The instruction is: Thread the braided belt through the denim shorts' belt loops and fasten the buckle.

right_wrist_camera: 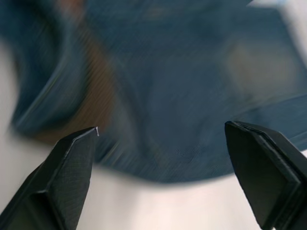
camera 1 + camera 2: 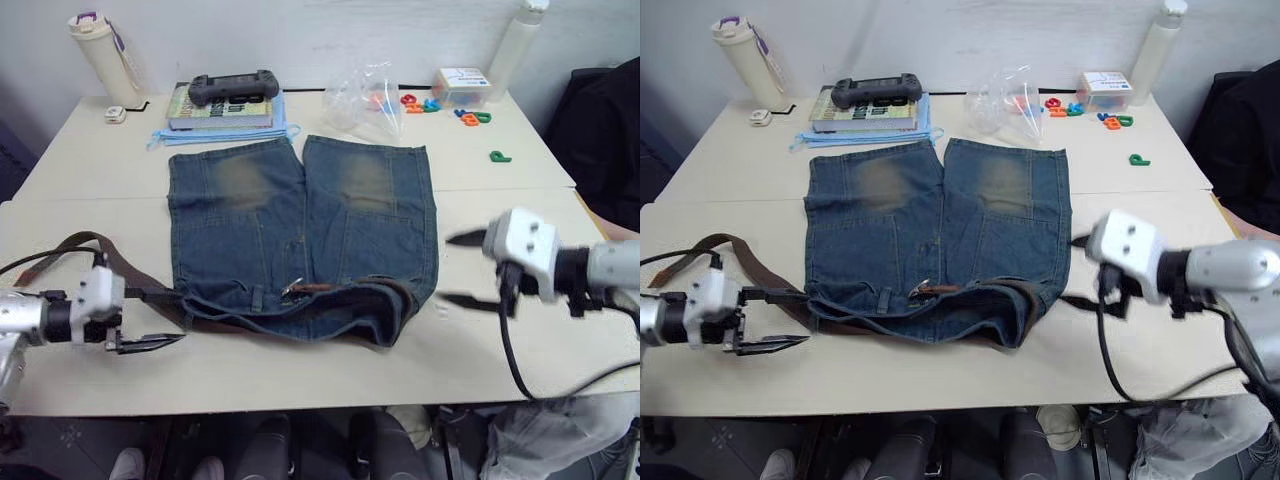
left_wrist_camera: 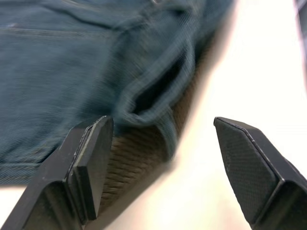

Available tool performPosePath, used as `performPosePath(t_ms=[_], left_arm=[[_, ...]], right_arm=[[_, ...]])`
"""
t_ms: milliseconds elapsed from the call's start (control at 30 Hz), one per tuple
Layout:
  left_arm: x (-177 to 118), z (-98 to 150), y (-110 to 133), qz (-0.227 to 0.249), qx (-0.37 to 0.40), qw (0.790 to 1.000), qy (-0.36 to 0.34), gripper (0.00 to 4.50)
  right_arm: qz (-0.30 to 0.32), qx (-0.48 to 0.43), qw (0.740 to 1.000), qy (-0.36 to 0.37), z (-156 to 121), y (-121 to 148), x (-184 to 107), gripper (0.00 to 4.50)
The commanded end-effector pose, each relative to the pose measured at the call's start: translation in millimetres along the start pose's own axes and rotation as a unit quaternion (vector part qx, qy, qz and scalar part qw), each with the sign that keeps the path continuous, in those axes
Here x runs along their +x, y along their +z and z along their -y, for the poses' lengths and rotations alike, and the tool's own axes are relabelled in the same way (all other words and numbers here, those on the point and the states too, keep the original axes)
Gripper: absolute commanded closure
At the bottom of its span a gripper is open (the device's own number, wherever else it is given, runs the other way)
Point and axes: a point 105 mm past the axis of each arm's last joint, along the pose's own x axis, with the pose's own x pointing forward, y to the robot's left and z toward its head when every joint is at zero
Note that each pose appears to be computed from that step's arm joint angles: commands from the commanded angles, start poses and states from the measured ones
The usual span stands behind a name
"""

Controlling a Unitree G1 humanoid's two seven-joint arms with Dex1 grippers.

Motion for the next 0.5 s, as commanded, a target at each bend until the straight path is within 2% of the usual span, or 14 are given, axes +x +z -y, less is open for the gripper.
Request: performPosePath(t_ms=[33,167,233,367,500], left_arm=[[-11.0,-26.7,20.0,0.046,-0.035,0.997,0.047,0.79],[1.3,-82.5,36.8,0.098,-0.057,0.983,0.143,0.79],[12.1,-103.0,34.8,0.102,-0.084,0.975,0.180,0.79],[43.0,-114.6,17.6,0.070,-0.105,0.975,0.185,0.79],[72.8,-100.7,-12.9,0.000,-0.113,0.984,0.138,0.79]], right_arm=[[-0.023,0.028,0.997,-0.061,21.9,-9.1,17.5,0.02],[-0.029,0.062,0.996,-0.060,26.0,-27.0,60.4,0.02],[-0.023,0.082,0.996,-0.034,21.3,-32.4,77.1,0.02],[-0.043,0.134,0.990,0.011,14.4,-56.1,101.6,0.02],[-0.103,0.171,0.979,0.048,5.4,-85.4,114.5,0.02]])
